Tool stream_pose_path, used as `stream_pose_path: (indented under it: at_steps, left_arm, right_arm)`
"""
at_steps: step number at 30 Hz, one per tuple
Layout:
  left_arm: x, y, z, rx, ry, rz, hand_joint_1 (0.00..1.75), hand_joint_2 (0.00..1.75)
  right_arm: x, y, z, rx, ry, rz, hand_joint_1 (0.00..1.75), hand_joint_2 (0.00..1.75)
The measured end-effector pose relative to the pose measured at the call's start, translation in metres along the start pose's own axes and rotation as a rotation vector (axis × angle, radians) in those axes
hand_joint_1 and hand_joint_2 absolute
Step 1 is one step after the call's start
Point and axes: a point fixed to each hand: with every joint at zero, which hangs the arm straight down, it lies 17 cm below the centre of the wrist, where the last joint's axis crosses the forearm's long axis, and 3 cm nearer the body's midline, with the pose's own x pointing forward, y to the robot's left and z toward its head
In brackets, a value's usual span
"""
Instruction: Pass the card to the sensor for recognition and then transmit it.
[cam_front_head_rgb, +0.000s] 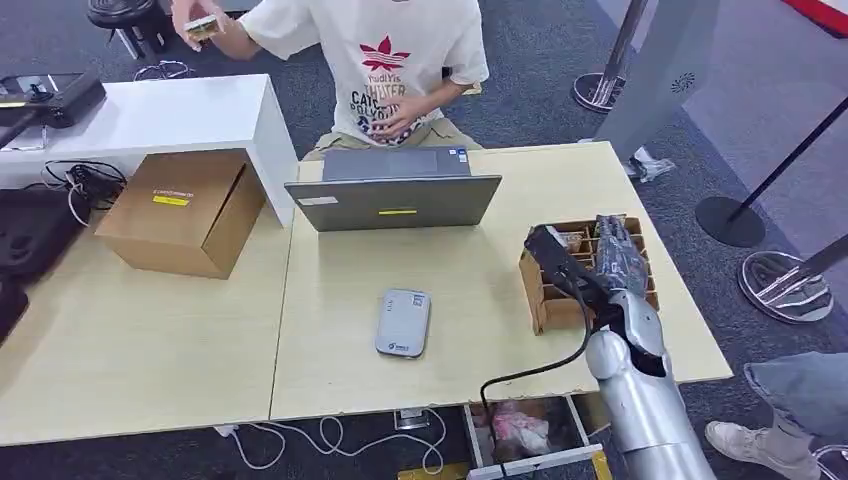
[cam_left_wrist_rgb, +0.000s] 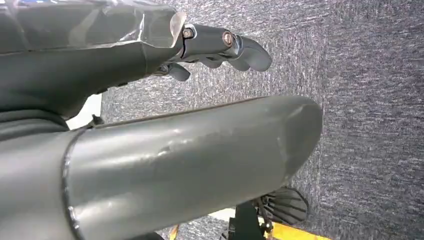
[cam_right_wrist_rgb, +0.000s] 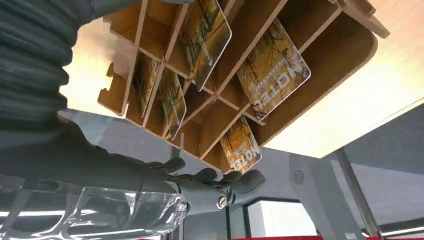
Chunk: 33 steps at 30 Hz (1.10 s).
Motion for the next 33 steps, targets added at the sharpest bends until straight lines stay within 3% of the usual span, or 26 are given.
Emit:
stream_pose_path:
  at_steps: [8, 12, 14, 19, 21, 22, 27, 33]
  left_arm:
    - [0.0, 0.0, 0.0, 0.001, 0.0, 0.003, 0.0, 0.0]
    - [0.0, 0.003, -0.001, 0.004, -0.001, 0.002, 0.0, 0.0]
    - [-0.001, 0.003, -0.001, 0.006, -0.001, 0.002, 0.0, 0.0]
    - [-0.001, 0.005, -0.001, 0.009, 0.0, 0.001, 0.0, 0.0]
    - [-0.001, 0.005, -0.002, 0.009, 0.0, 0.001, 0.0, 0.0]
    - [-0.001, 0.006, -0.002, 0.01, 0.0, 0.001, 0.0, 0.0]
    - [-0.001, 0.006, -0.002, 0.011, 0.0, 0.001, 0.0, 0.0]
    - [-0.001, 0.007, -0.002, 0.012, 0.0, 0.001, 0.0, 0.0]
  right_arm:
    - [0.003, 0.002, -0.002, 0.018, -0.011, -0.022, 0.07, 1.75]
    - [0.004, 0.005, -0.003, 0.031, -0.015, -0.032, 0.26, 1.75]
    - [0.003, 0.007, -0.003, 0.038, -0.014, -0.036, 0.45, 1.75]
    - [0.003, 0.011, -0.003, 0.048, -0.015, -0.047, 0.59, 1.75]
    - [0.003, 0.011, -0.003, 0.049, -0.016, -0.05, 0.93, 1.75]
    - [0.003, 0.011, -0.003, 0.049, -0.016, -0.049, 0.98, 1.75]
    - [0.006, 0.008, -0.005, 0.045, -0.022, -0.058, 0.91, 1.75]
    - [0.005, 0.01, -0.005, 0.051, -0.023, -0.07, 0.99, 1.75]
